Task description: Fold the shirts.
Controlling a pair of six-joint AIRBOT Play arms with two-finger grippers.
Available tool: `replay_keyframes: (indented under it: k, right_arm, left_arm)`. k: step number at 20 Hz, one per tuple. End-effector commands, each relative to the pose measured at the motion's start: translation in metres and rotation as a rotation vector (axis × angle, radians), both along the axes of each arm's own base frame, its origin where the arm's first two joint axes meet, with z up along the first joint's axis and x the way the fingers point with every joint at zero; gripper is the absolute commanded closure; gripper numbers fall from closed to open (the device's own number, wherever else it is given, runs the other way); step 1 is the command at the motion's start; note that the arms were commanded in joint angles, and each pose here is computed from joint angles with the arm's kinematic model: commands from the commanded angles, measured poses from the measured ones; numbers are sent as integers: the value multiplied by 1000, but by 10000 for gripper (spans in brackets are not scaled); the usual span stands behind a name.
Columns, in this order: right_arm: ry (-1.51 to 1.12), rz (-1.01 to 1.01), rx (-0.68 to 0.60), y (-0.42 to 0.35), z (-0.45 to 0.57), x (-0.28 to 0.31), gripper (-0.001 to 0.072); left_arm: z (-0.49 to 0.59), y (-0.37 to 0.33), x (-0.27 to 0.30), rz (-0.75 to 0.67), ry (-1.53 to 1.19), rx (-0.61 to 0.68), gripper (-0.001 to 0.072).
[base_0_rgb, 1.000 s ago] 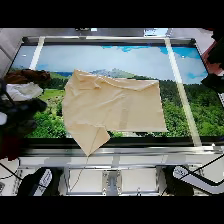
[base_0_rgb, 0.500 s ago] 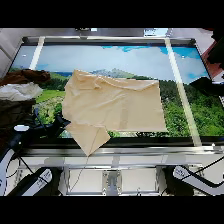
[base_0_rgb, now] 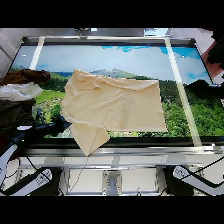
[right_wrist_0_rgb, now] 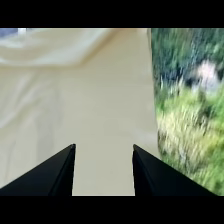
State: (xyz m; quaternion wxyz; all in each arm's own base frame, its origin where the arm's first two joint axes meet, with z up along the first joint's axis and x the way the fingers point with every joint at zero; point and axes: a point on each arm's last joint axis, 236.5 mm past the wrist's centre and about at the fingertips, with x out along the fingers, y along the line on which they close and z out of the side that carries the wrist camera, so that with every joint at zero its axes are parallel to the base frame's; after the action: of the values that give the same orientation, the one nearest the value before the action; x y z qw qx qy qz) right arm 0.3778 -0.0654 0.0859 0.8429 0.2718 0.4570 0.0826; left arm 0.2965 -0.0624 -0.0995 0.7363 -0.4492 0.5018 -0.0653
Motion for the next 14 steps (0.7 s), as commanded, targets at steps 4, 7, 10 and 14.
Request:
replay_keyframes:
  k: [4, 7, 10, 14]
  right_arm:
    - [571, -44, 369, 79, -133, -131, 292]
    - [643, -124, 468, 105, -168, -158, 149]
    - [589, -278, 493, 104, -194, -147, 149]
    - [511, -389, 489, 92, -204, -129, 167]
  left_arm:
    - [25, 1, 24, -21, -94, -9, 693]
    - [26, 1, 25, -25, -98, -6, 693]
    - [26, 1, 25, -27, -97, -4, 693]
    - [26, 1, 24, -27, -97, -4, 692]
